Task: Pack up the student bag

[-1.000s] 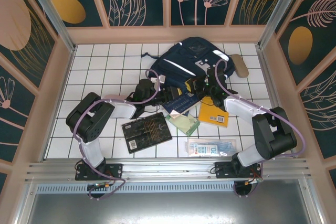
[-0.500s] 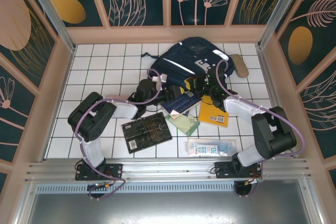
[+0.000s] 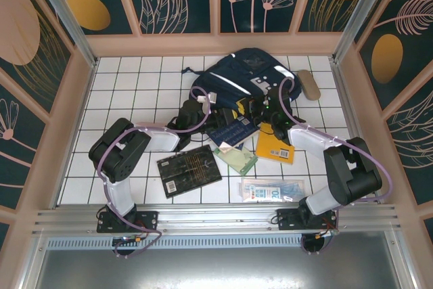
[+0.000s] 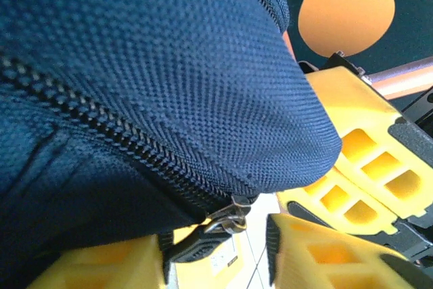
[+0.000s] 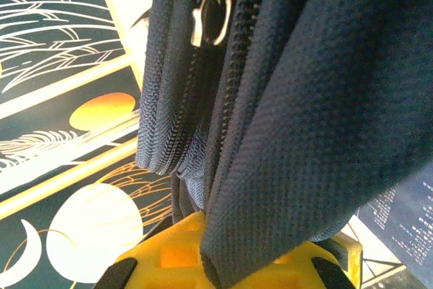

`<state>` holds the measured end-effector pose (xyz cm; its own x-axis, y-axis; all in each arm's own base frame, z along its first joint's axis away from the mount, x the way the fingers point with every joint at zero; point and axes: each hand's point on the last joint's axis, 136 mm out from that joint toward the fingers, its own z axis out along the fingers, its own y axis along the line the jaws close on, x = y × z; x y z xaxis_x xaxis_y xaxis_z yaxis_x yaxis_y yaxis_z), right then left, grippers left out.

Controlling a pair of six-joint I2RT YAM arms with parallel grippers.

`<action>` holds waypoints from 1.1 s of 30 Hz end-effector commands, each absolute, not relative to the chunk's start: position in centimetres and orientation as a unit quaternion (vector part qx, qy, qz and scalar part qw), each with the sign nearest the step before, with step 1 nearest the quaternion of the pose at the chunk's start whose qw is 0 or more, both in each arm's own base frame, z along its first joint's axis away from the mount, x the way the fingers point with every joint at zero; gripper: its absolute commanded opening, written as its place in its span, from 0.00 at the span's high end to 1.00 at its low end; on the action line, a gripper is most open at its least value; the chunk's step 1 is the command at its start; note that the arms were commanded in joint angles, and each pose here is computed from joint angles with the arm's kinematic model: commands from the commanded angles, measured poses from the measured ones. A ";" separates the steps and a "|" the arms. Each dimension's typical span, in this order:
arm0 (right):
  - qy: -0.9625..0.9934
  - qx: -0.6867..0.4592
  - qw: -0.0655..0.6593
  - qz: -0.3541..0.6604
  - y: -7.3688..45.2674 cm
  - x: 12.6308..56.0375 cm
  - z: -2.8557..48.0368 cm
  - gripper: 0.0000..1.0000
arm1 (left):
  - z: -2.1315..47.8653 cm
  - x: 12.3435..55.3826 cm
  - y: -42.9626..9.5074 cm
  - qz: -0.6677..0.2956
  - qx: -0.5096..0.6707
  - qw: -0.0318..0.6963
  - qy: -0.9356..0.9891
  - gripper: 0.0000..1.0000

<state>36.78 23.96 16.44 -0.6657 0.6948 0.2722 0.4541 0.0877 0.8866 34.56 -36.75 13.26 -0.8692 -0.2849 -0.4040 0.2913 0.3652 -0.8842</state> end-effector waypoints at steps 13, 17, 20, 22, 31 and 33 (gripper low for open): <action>0.755 0.323 0.136 0.554 24.1 35.8 17.9 1.00 | 13.9 33.6 -34.8 -0.492 0.064 0.312 0.810 1.00; 0.769 0.317 0.156 0.533 23.3 35.9 17.7 1.00 | 14.2 33.1 -33.9 -0.469 0.077 0.322 0.819 1.00; 0.780 0.309 0.167 0.518 22.9 36.0 17.5 1.00 | 13.6 32.6 -33.6 -0.456 0.086 0.315 0.828 1.00; 0.786 0.304 0.175 0.509 22.6 36.0 17.4 1.00 | 13.3 32.3 -33.2 -0.448 0.089 0.312 0.833 1.00; 0.801 0.290 0.197 0.485 20.8 36.3 17.7 1.00 | 13.0 31.7 -31.3 -0.404 0.113 0.313 0.852 1.00; 0.805 0.286 0.199 0.481 20.6 36.4 17.9 1.00 | 13.3 31.7 -30.8 -0.402 0.112 0.314 0.853 1.00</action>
<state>34.07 22.96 14.99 -0.7958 0.5995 0.0851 0.3554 0.3486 0.8673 31.30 -33.13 13.11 -0.7937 -0.0644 -0.6049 0.4549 0.5974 -0.6605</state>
